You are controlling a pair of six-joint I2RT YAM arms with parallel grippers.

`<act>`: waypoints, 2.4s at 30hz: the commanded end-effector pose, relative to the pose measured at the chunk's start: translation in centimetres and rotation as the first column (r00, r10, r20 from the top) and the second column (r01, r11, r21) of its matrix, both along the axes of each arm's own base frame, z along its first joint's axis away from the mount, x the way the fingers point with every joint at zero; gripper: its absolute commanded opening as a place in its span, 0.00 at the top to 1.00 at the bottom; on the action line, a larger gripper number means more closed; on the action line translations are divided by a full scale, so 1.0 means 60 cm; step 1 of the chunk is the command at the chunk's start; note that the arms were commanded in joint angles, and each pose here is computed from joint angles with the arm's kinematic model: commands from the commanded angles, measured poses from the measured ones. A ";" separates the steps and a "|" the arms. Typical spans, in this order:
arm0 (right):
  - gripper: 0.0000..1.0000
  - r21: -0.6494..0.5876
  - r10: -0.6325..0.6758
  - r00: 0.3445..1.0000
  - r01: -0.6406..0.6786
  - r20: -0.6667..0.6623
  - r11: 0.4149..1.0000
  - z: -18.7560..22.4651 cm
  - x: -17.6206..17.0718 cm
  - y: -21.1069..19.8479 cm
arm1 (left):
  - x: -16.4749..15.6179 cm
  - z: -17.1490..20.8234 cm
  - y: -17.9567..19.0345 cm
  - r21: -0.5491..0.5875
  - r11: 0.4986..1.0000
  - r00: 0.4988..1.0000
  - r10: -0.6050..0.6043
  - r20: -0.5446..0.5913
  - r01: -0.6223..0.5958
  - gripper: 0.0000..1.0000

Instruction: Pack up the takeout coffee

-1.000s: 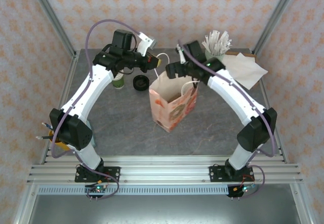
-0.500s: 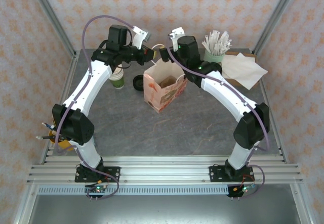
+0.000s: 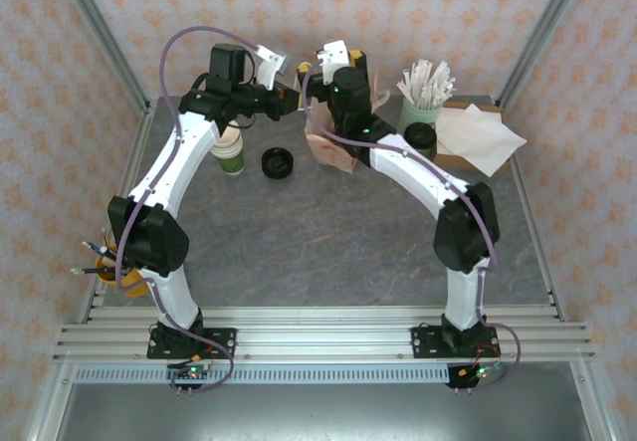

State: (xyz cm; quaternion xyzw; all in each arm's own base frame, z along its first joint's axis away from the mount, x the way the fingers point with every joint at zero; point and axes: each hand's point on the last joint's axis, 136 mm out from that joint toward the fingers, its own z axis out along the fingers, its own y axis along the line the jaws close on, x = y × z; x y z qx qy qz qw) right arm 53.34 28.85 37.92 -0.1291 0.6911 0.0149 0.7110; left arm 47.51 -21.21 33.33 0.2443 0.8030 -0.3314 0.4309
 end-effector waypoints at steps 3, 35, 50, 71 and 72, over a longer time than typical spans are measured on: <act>0.01 0.156 0.068 0.998 -0.069 0.013 0.985 0.113 -0.026 -0.033 | -0.023 -0.002 -0.013 0.042 0.999 0.999 -0.027 -0.040 0.029 1.00; 0.02 0.055 0.021 0.705 0.026 -0.709 0.998 -0.178 -0.216 -0.148 | -0.131 -0.013 -0.032 0.055 0.972 0.973 -0.230 -0.010 0.230 1.00; 0.83 -0.066 -0.036 0.583 -0.029 -0.812 0.997 -0.210 -0.316 -0.152 | -0.156 0.055 -0.040 -0.043 0.973 0.972 -0.230 -0.057 0.228 1.00; 1.00 -0.121 -0.021 0.540 -0.150 -0.841 0.981 -0.206 -0.311 -0.126 | -0.219 0.019 -0.018 0.115 0.933 0.938 -0.332 -0.094 0.342 0.20; 1.00 -0.120 -0.021 0.541 -0.148 -0.841 0.982 -0.207 -0.309 -0.125 | -0.226 0.013 -0.011 0.134 0.931 0.940 -0.329 -0.087 0.338 0.18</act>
